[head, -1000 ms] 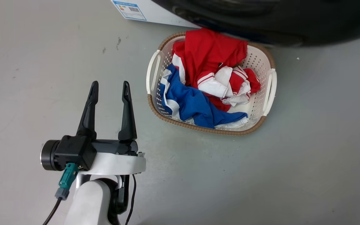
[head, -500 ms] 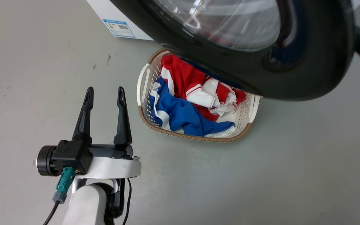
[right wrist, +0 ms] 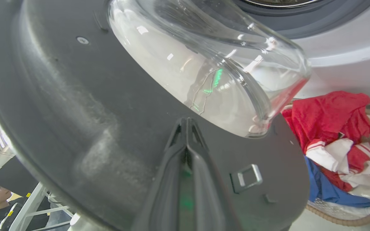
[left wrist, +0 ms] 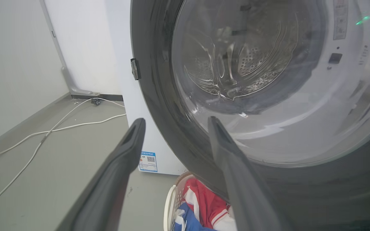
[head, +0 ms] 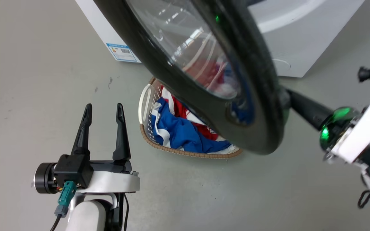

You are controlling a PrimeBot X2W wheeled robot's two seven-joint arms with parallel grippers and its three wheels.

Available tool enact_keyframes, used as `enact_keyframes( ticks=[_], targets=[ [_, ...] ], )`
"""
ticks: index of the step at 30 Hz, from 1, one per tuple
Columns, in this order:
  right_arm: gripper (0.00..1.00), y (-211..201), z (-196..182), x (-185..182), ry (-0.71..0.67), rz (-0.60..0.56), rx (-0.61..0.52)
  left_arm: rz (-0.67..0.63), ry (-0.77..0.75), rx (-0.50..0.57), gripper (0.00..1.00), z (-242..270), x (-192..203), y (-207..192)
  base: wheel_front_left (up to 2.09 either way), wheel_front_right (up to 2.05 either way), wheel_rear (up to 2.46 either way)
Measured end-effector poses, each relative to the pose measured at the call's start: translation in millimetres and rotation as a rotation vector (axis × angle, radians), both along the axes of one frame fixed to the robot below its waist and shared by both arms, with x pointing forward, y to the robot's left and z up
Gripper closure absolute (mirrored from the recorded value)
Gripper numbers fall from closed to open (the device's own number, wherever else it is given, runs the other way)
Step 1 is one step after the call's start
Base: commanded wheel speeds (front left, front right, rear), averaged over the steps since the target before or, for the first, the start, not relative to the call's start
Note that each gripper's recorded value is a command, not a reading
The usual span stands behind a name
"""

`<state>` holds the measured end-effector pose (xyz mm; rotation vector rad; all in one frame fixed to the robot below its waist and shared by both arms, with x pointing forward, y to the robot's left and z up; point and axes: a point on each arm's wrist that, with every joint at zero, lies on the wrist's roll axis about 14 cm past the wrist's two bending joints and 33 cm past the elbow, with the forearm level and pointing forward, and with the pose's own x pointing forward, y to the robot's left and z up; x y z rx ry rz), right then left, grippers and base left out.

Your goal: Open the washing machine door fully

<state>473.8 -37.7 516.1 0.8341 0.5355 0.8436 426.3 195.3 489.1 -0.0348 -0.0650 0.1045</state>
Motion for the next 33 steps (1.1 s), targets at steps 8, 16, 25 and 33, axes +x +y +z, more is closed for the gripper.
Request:
enact_keyframes(
  ticks=[8, 16, 25, 33],
  targets=[
    [1.00, 31, 1, -48, 0.041, 0.070, 0.068, 0.005, -0.019, 0.004, 0.00, 10, -10, 2, 0.00, 0.00, 0.00],
    [1.00, 64, 1, -93, 0.098, 0.162, 0.129, 0.014, -0.026, 0.008, 0.00, 15, -21, 5, 0.00, 0.00, 0.00],
    [1.00, 87, -3, -127, 0.143, 0.234, 0.146, 0.024, -0.033, 0.008, 0.00, 19, -29, 9, 0.00, 0.00, 0.00],
    [1.00, 84, -1, -129, 0.123, 0.180, 0.150, 0.032, -0.037, 0.009, 0.00, 22, -38, 11, 0.00, 0.00, 0.00]
  ],
)
